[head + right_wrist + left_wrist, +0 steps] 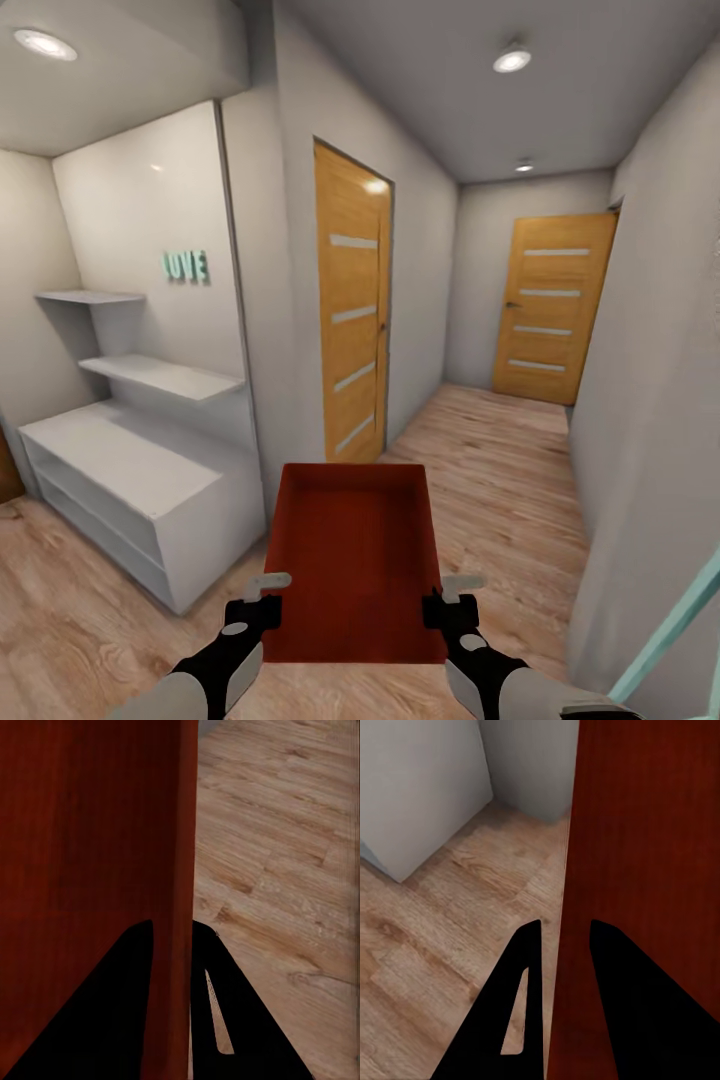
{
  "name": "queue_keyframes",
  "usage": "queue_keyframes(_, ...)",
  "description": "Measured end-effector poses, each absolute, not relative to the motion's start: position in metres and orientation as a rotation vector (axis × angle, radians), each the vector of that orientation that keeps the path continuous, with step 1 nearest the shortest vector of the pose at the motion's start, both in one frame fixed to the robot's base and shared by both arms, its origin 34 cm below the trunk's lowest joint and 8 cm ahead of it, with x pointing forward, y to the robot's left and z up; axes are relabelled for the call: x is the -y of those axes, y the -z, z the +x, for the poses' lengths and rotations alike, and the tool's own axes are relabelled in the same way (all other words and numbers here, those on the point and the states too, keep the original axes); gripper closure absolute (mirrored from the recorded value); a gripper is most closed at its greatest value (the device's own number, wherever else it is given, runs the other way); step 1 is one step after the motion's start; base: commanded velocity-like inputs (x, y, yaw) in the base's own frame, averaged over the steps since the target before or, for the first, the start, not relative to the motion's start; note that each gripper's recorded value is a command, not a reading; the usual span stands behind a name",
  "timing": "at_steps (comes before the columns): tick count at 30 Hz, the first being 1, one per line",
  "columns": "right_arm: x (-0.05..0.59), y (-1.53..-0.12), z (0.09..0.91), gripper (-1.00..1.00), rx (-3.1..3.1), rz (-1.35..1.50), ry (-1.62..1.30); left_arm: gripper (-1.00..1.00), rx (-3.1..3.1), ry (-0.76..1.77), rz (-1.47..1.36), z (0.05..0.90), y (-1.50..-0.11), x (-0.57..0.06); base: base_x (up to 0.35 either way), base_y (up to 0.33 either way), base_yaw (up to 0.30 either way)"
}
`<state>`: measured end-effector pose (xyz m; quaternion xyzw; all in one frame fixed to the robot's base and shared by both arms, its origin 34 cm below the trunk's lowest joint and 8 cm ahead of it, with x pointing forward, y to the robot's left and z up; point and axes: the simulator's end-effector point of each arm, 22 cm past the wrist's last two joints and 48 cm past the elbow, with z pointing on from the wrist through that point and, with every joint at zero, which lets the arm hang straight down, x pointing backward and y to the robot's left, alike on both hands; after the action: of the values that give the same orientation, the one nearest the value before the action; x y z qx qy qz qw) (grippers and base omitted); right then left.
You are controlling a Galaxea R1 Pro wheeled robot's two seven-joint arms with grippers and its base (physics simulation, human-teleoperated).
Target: Move the two storage containers from the living room to the garage. In the garage, place one container on the floor and stack the other container on top of it (either order is fine).
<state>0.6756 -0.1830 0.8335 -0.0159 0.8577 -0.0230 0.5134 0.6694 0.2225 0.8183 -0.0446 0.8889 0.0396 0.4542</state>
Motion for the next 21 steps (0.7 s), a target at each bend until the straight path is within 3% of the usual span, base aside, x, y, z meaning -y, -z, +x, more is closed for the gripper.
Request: queue_keyframes(21, 0.1826, -0.8336, 0.6755, 1.0, -2.062, -0.038, 0.056, 1.0, -2.194, -0.097, -0.11, 0.6695, -0.8182, -0.2229, 0.322, 0.137, -0.251)
